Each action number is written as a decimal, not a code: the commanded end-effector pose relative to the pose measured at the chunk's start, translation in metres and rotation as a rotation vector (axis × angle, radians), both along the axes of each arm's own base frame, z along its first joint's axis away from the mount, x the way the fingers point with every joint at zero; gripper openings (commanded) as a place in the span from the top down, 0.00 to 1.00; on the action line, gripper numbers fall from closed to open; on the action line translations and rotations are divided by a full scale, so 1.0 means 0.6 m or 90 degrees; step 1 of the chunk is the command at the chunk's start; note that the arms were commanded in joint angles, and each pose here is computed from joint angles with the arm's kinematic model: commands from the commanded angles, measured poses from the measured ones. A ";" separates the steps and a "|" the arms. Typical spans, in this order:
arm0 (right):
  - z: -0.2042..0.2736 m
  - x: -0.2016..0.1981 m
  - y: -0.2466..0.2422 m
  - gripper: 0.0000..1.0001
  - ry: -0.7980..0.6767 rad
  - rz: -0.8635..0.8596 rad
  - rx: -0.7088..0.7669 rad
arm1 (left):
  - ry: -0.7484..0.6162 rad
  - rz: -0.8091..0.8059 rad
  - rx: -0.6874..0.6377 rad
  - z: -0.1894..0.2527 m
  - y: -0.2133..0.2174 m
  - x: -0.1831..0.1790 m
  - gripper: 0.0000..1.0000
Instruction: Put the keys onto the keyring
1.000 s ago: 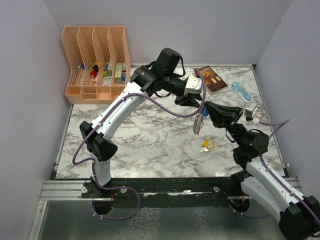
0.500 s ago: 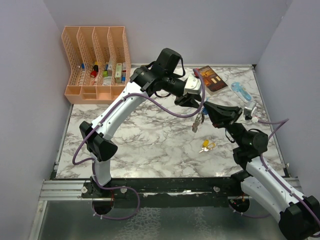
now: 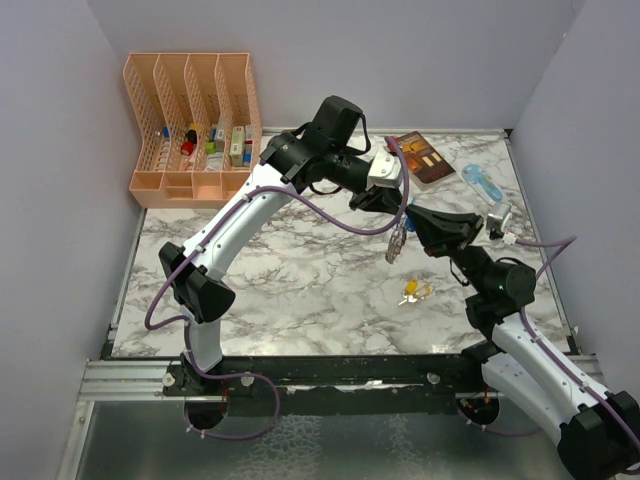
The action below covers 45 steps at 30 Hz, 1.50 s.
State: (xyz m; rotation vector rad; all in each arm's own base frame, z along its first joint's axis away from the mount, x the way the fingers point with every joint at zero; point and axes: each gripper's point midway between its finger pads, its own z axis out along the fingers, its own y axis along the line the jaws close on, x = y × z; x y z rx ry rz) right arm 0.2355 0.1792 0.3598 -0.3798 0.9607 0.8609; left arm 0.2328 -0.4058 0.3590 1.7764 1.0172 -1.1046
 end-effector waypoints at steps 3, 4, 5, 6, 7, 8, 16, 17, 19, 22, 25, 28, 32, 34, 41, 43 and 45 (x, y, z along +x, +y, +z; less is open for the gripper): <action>0.017 -0.013 0.003 0.99 -0.022 0.018 0.010 | -0.007 -0.026 -0.035 0.033 -0.002 -0.018 0.82; 0.017 -0.012 0.004 0.99 -0.021 0.018 0.009 | -0.006 -0.025 -0.035 0.033 -0.003 -0.017 0.83; 0.017 -0.013 0.004 0.99 -0.021 0.019 0.009 | -0.005 -0.025 -0.035 0.033 -0.003 -0.017 0.85; 0.015 -0.013 0.004 0.99 -0.019 0.020 0.008 | -0.005 -0.025 -0.035 0.033 -0.003 -0.016 0.87; 0.015 -0.013 0.004 0.99 -0.018 0.020 0.008 | -0.004 -0.024 -0.034 0.032 -0.004 -0.016 0.90; 0.015 -0.013 0.004 0.99 -0.018 0.020 0.009 | -0.004 -0.023 -0.033 0.030 -0.004 -0.016 0.94; 0.024 -0.017 -0.002 0.99 -0.017 0.009 0.010 | -0.018 -0.009 -0.009 0.011 0.005 -0.012 1.00; 0.025 -0.017 -0.003 0.99 -0.014 0.008 0.009 | -0.024 -0.004 -0.005 0.010 0.007 -0.010 1.00; 0.024 -0.013 -0.003 0.99 0.002 0.005 0.006 | -0.046 0.009 0.007 0.007 0.011 -0.002 1.00; 0.029 -0.012 -0.006 0.91 0.020 -0.005 -0.005 | -0.096 0.033 0.038 -0.002 0.026 0.012 1.00; 0.038 -0.012 -0.015 0.67 0.035 -0.034 -0.037 | -0.139 0.050 0.079 -0.016 0.046 0.023 1.00; 0.048 -0.013 -0.026 0.55 0.052 -0.068 -0.080 | -0.184 0.064 0.130 -0.033 0.068 0.036 1.00; 0.034 0.001 -0.024 0.52 0.113 -0.081 -0.172 | -0.250 0.052 0.198 -0.052 0.096 0.051 1.00; 0.009 0.010 -0.010 0.52 0.160 -0.054 -0.218 | -0.284 0.042 0.228 -0.060 0.104 0.053 1.00; -0.059 0.027 0.040 0.55 0.245 0.053 -0.259 | -0.400 -0.034 0.340 -0.108 0.103 0.023 1.00; -0.071 0.032 0.045 0.55 0.255 0.063 -0.266 | -0.419 -0.046 0.353 -0.117 0.093 0.013 1.00; -0.087 0.035 0.050 0.56 0.268 0.075 -0.276 | -0.426 -0.049 0.353 -0.118 0.086 0.010 1.00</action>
